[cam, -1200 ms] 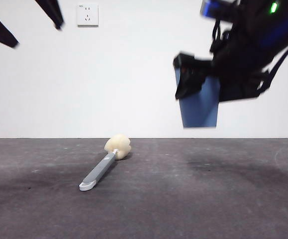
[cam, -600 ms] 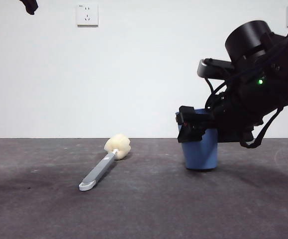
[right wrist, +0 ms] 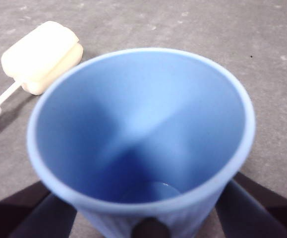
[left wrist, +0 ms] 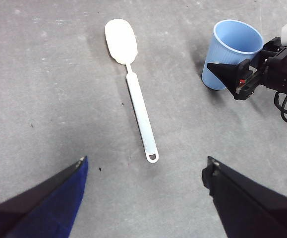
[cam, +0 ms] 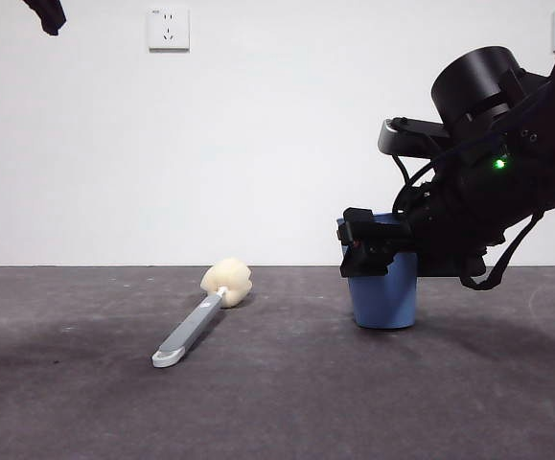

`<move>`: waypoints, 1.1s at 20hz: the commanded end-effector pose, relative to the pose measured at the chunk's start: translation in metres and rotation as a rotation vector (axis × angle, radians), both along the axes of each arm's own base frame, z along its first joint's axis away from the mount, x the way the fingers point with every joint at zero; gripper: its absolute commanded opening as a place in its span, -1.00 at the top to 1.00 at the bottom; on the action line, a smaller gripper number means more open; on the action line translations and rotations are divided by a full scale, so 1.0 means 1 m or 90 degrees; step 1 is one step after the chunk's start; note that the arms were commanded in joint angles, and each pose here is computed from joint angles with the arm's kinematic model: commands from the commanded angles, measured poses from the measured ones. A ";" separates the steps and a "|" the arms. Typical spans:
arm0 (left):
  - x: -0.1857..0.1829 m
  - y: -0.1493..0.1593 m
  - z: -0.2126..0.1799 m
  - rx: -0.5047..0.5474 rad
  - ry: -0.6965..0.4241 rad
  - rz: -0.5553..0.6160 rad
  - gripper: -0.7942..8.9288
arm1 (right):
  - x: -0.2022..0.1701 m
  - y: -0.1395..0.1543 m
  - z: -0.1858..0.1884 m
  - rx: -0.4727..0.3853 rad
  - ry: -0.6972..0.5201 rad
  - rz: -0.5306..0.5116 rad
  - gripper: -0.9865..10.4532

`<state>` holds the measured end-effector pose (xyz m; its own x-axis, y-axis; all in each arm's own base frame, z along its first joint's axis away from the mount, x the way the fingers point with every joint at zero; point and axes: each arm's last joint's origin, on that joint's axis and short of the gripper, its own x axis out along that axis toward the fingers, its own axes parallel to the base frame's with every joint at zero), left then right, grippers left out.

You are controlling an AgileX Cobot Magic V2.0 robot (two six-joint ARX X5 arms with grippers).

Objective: Pick up the cup brush,pick up the cup,insert the brush into the cup,clean the cup,put the cup brush back,put the cup back to the fixed position on the table

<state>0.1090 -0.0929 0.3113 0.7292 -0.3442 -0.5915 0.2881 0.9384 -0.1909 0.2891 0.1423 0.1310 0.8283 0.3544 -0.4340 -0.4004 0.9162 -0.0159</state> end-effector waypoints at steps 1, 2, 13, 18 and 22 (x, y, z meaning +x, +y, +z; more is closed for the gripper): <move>0.000 0.000 -0.001 0.008 -0.003 -0.004 0.02 | -0.005 -0.004 -0.014 -0.027 0.049 -0.005 -0.13; 0.000 0.000 -0.001 0.008 -0.003 -0.004 0.02 | -0.006 -0.004 -0.012 -0.026 0.045 -0.005 -0.16; 0.000 0.000 -0.001 0.009 -0.002 -0.004 0.02 | -0.037 -0.017 0.053 -0.001 0.067 -0.013 -0.23; 0.000 0.000 -0.001 0.031 -0.011 -0.023 0.02 | -0.092 -0.030 0.102 0.048 0.126 0.018 -0.22; -0.001 -0.001 -0.002 0.060 -0.023 -0.065 0.02 | -0.136 -0.045 0.140 0.081 0.121 0.054 -0.22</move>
